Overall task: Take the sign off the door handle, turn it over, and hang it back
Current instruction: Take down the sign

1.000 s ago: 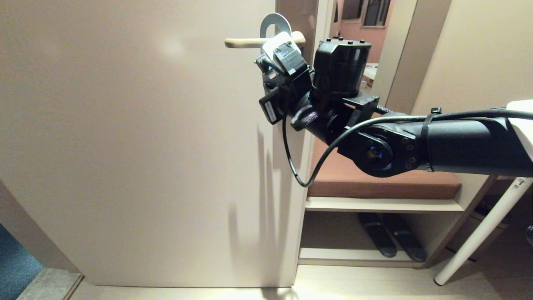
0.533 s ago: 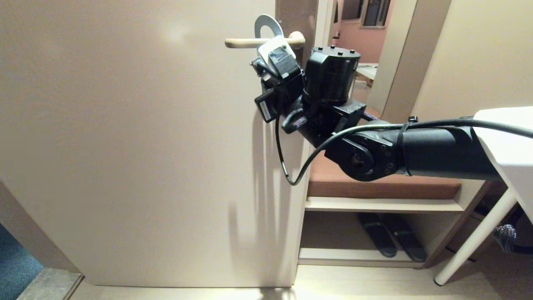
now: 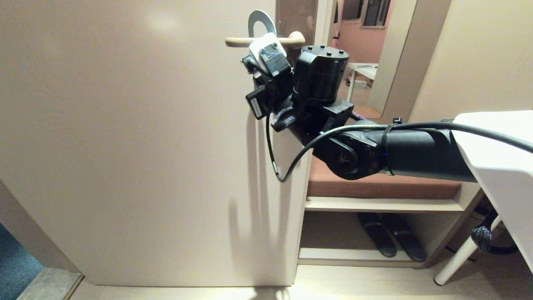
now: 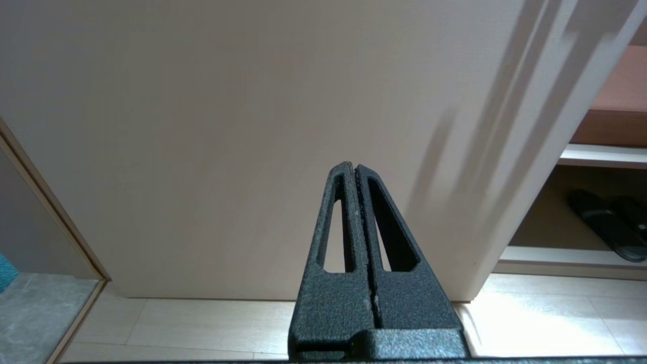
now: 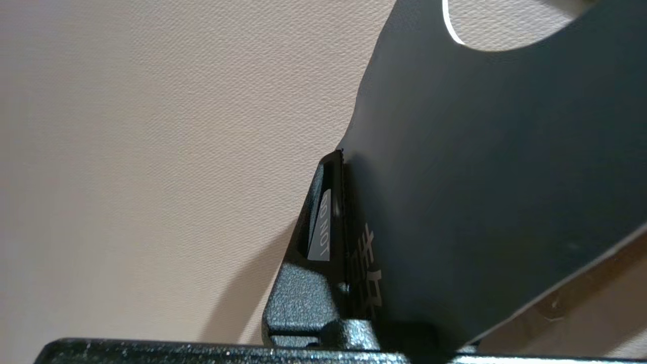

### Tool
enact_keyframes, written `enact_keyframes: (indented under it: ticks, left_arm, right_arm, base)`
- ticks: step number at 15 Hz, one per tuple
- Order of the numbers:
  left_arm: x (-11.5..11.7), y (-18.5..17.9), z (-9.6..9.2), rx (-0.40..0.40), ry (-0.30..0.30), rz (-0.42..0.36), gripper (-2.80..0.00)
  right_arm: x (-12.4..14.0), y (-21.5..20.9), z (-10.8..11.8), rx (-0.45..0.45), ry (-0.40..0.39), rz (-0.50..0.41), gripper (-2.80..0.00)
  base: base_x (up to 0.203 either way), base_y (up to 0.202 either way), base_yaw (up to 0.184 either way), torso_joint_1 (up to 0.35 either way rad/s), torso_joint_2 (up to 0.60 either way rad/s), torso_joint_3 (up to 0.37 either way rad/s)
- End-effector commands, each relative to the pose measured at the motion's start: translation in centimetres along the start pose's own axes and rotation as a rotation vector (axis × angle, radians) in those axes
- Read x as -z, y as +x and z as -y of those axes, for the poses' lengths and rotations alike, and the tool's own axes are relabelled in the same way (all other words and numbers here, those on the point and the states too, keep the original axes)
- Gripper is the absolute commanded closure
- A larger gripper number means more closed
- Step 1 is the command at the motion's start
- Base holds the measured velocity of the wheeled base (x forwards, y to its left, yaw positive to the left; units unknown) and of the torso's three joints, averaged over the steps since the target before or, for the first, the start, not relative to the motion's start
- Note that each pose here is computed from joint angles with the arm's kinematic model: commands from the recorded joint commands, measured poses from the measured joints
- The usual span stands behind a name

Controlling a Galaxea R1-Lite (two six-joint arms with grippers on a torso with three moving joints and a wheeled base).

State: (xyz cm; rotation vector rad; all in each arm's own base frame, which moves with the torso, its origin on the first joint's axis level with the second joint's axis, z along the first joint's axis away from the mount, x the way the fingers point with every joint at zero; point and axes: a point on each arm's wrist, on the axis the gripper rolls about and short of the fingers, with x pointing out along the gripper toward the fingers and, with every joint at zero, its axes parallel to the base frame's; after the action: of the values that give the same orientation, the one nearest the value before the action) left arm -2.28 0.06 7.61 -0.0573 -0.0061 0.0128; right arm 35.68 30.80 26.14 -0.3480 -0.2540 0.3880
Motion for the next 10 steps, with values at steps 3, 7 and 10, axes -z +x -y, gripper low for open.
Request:
enact_keyframes:
  ticks: [3,7,10]
  left_arm:
    - [0.0,0.0,0.0,0.001,-0.001,0.0,0.0]
    - [0.0,0.0,0.0,-0.001,-0.001,0.0,0.0]
    - [0.0,0.0,0.0,-0.001,-0.001,0.0,0.0]
  right_arm:
    - [0.3,0.1,-1.0,-0.016,-0.001,-0.001,0.0]
    - [0.1,0.4,-1.5,-0.019,0.003,0.014,0.0]
    - [-0.4,0.7,-1.9,-0.015,0.011,0.037,0.0]
  base:
    - [0.0,0.0,0.0,0.0,0.0,0.0]
    - [0.0,0.0,0.0,0.0,0.0,0.0]
    - [0.0,0.0,0.0,0.0,0.0,0.0]
